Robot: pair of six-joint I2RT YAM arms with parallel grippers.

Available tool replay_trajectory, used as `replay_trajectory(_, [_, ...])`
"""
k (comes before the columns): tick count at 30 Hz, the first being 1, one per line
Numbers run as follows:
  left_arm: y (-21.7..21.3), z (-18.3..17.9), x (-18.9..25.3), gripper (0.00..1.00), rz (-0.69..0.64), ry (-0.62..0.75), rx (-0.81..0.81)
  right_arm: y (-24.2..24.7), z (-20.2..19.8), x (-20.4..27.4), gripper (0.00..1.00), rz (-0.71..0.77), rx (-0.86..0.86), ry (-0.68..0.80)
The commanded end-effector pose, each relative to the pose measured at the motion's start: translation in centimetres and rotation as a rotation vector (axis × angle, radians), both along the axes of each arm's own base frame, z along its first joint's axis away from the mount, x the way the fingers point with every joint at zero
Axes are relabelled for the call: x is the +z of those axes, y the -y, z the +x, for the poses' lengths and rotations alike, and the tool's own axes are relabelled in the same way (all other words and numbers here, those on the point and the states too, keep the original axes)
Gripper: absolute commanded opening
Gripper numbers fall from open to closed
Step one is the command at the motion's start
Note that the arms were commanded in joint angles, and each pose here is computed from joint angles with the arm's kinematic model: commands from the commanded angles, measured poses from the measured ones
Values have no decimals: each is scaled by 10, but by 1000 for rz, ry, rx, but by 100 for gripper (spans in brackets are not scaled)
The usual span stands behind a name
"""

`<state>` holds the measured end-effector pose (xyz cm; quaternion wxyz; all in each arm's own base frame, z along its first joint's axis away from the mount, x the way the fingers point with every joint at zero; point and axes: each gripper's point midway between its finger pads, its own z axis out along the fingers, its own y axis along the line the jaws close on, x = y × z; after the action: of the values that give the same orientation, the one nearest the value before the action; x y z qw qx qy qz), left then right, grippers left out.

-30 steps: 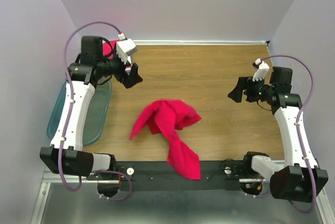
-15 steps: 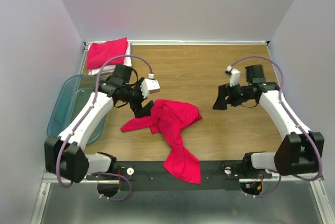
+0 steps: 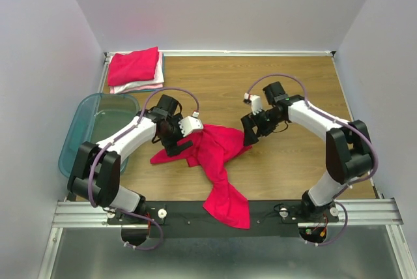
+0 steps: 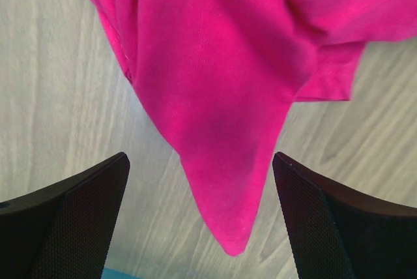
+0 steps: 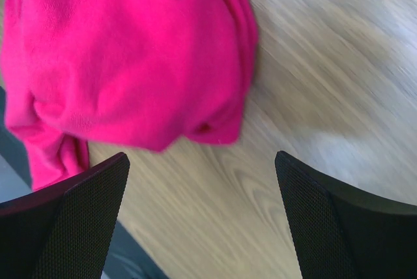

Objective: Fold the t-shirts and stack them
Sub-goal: Flatten out the tshirt

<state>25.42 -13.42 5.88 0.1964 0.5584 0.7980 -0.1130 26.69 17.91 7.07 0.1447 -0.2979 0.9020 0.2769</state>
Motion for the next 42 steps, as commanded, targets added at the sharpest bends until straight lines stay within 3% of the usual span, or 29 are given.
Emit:
replay_trajectory(1, [-16, 4, -21, 96, 96, 27, 21, -20, 13, -17, 99, -46, 50, 50])
replay_trajectory(6, [-16, -8, -33, 95, 93, -10, 23, -22, 21, -32, 93, -85, 38, 58])
replay_trajectory(8, [-20, -8, -37, 88, 109, -4, 35, -21, 23, -37, 81, -108, 32, 63])
replay_trajectory(9, [-21, -6, -40, 77, 116, 5, 44, -21, 25, -39, 75, -114, 30, 71])
replay_trajectory(10, [-23, -3, -42, 58, 132, 9, 56, -19, 27, -42, 62, -133, 15, 71])
replay_trajectory(12, [-21, 2, -40, 36, 129, 11, 72, -17, 31, -43, 47, -152, -4, 72])
replay_trajectory(13, [-18, 5, -36, 24, 118, 17, 74, -16, 34, -42, 28, -158, -12, 79])
replay_trajectory(14, [-11, 12, -24, 6, 82, 29, 72, -13, 39, -32, 15, -166, -28, 115])
replay_trajectory(15, [-6, 16, -14, 0, 56, 44, 67, -11, 42, -26, 1, -175, -39, 139])
replay_trajectory(20, [23, 54, 91, 0, -157, 218, 34, 17, 64, 45, 1, -159, -144, 329])
replay_trajectory(23, [24, 59, 127, 0, -251, 227, 36, 43, 78, 88, 1, -185, -183, 471])
replay_trajectory(27, [26, 61, 156, 0, -334, 209, 39, 63, 100, 104, 1, -263, -190, 555])
replay_trajectory(28, [27, 59, 155, 0, -341, 194, 40, 63, 105, 101, 5, -271, -187, 549])
replay_trajectory(29, [30, 59, 152, 0, -352, 172, 45, 65, 113, 83, 34, -305, -189, 506])
replay_trajectory(30, [31, 59, 147, 0, -356, 159, 56, 65, 121, 82, 52, -318, -204, 502])
replay_trajectory(31, [31, 60, 141, 0, -358, 130, 94, 65, 133, 90, 80, -323, -224, 518])
replay_trajectory(32, [29, 63, 135, 0, -346, 122, 120, 68, 139, 91, 86, -332, -253, 511])
replay_trajectory(35, [14, 75, 119, 0, -326, 96, 247, 64, 132, 107, 90, -286, -230, 503])
replay_trajectory(38, [-14, 98, 102, 0, -284, 121, 383, 49, 92, 111, 89, -191, -131, 430])
replay_trajectory(42, [-23, 122, 83, 0, -260, 124, 433, 44, 38, 71, 88, -179, -40, 282])
